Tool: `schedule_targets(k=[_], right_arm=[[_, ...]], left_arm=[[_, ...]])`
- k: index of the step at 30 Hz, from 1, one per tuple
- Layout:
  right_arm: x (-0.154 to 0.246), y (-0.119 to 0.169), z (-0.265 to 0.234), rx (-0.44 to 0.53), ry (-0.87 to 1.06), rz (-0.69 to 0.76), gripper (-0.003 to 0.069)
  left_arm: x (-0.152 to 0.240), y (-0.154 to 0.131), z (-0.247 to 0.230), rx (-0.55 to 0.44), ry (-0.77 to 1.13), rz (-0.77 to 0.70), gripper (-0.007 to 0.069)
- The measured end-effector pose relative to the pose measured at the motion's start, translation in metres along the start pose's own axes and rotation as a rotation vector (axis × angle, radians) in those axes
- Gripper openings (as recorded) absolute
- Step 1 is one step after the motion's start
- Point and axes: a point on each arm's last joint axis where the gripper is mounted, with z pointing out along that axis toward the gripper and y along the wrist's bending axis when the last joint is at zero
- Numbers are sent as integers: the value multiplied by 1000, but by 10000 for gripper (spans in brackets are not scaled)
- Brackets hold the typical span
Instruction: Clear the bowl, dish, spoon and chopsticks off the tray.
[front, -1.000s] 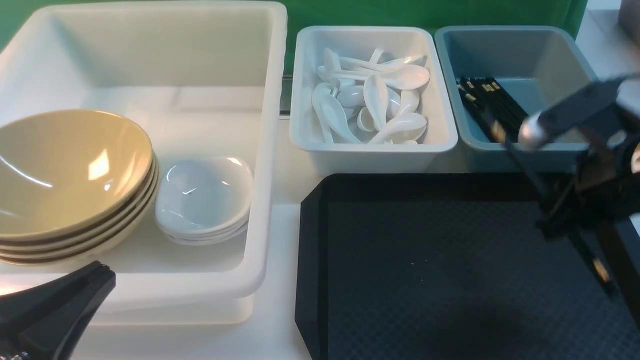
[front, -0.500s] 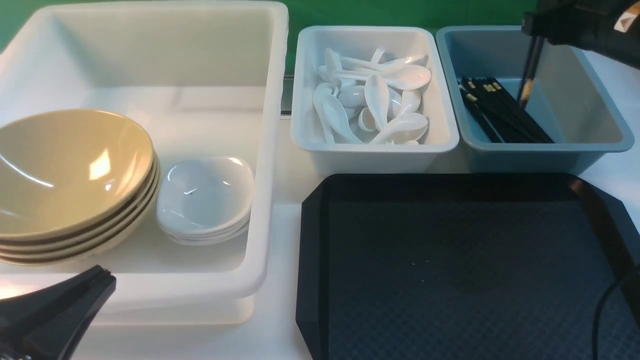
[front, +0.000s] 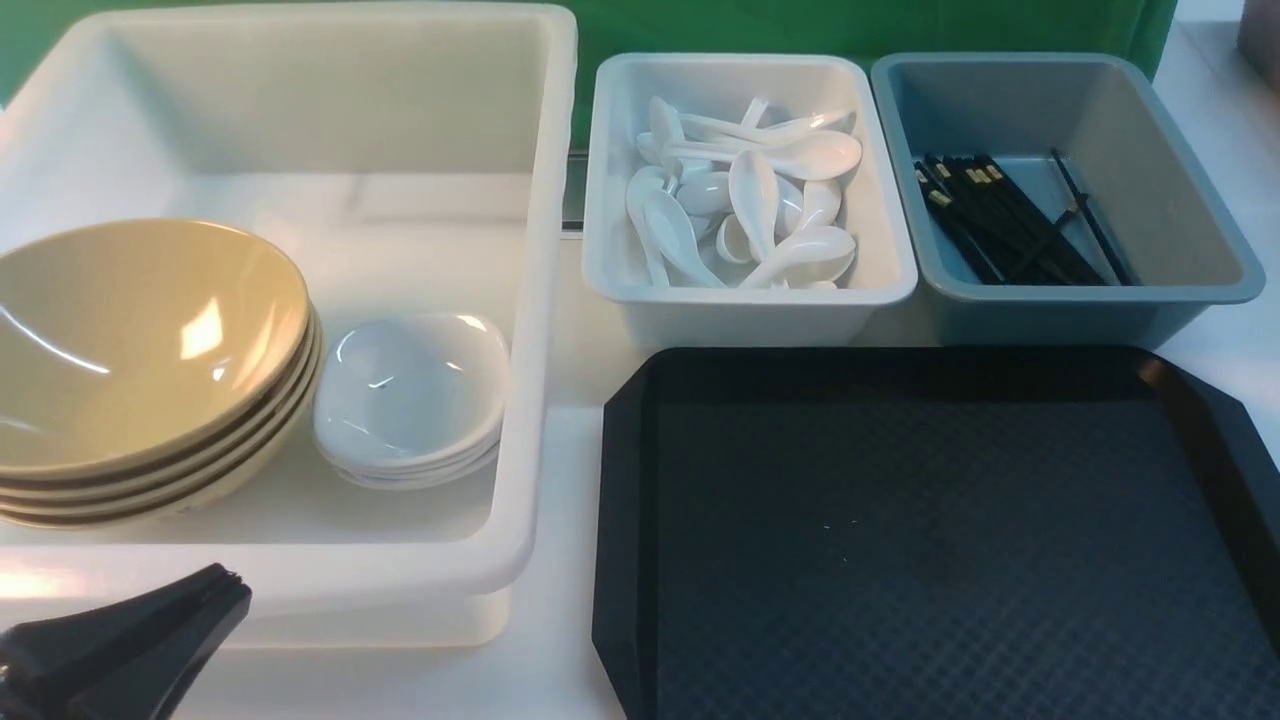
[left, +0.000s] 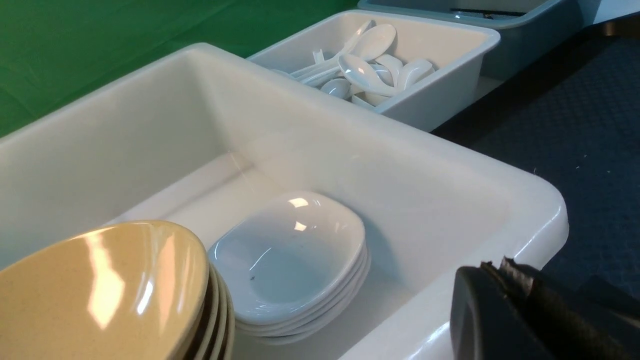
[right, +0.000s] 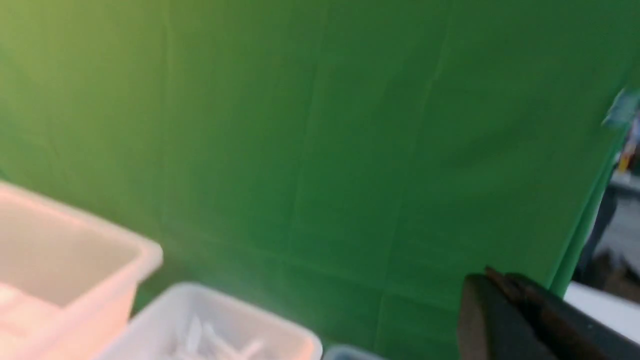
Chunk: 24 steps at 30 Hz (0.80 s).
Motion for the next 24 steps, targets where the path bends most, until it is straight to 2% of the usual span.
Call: schedule_targets(k=[2,7,14,17,19,23,24], right_arm=[[10,2,-24,1,-38,3,32],[86,18,-83,-12,-2,35,33],[160,33,-123,-16,18,107,33],[179,37,-129,-19,33,97,34],[200,41,-134,-25,60,19,34],[208,42,-138,-14,46,-25,34],[208,41,-139,14,39,-28,34]], left_arm=[[0,0,0,1,2,0,-15],[1,-1,0,8,10,0,-15],[1,-1,0,10,14,3,-15],[1,-1,0,10,14,3,-15],[1,-1,0,10,14,3,-15],[1,-1,0,10,14,3,-15],[1,-1,0,10,14,3,-15]])
